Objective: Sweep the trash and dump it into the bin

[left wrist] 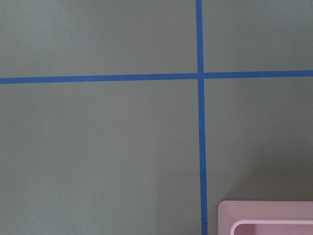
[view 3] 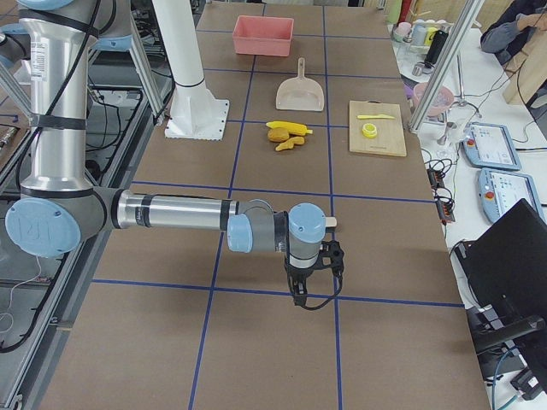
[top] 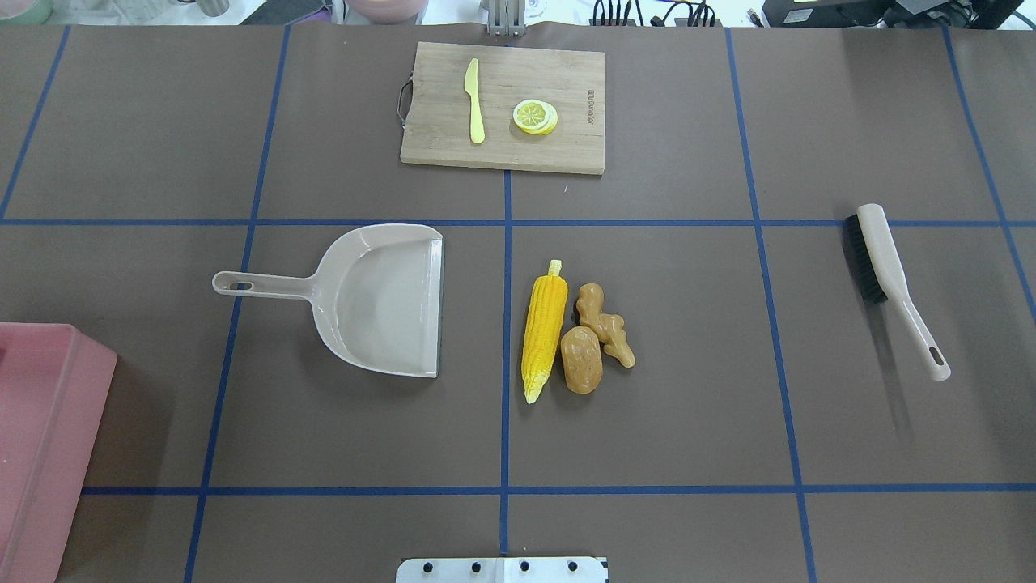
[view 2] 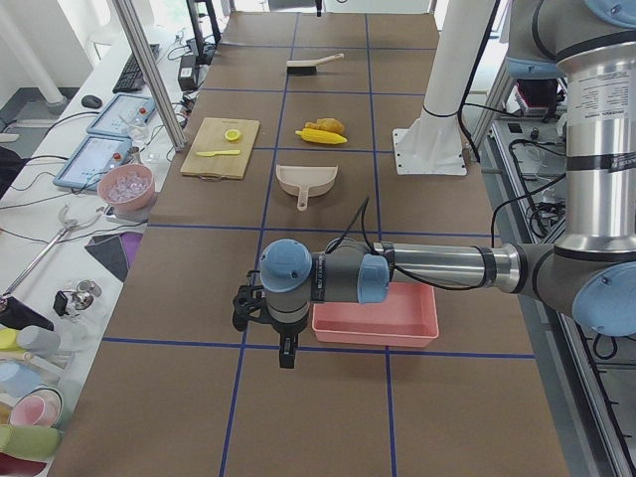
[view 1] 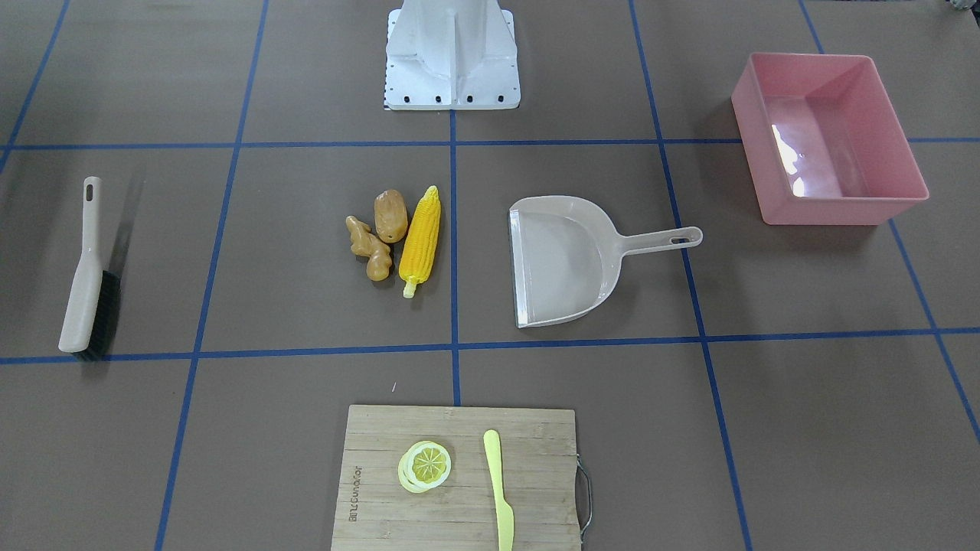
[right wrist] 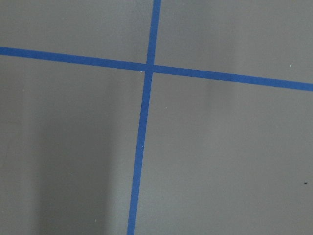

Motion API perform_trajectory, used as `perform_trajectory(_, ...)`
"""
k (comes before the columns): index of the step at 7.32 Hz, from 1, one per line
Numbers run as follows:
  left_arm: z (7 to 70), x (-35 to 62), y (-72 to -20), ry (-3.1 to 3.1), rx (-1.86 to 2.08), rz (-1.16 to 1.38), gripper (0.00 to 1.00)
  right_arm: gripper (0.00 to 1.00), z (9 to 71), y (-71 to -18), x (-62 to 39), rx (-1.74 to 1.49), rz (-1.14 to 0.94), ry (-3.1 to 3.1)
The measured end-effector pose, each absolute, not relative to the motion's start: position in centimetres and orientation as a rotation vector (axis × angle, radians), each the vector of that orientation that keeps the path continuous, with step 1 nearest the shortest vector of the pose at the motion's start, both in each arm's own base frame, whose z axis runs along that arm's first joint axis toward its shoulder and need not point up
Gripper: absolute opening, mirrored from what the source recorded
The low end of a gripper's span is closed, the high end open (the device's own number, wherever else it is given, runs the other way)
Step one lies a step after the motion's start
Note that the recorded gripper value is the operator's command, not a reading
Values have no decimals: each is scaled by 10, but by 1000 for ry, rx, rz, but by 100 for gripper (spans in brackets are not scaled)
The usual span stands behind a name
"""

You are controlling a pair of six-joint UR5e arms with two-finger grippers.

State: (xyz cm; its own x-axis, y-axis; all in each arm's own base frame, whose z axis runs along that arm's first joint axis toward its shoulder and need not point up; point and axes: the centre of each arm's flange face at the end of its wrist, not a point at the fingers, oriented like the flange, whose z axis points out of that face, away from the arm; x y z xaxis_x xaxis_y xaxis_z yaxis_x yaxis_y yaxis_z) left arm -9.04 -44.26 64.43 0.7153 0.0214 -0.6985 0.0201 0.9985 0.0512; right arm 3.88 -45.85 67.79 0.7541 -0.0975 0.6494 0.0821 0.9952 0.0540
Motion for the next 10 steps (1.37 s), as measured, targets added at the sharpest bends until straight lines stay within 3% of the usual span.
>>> perform_trajectory(7,645,-90,-442,778,51,-2,98,100,716,-471,34,23,-93,-751)
perform_trajectory(10,643,-90,-442,779,55,0,98,100,673,-481,22,102,-61,-814)
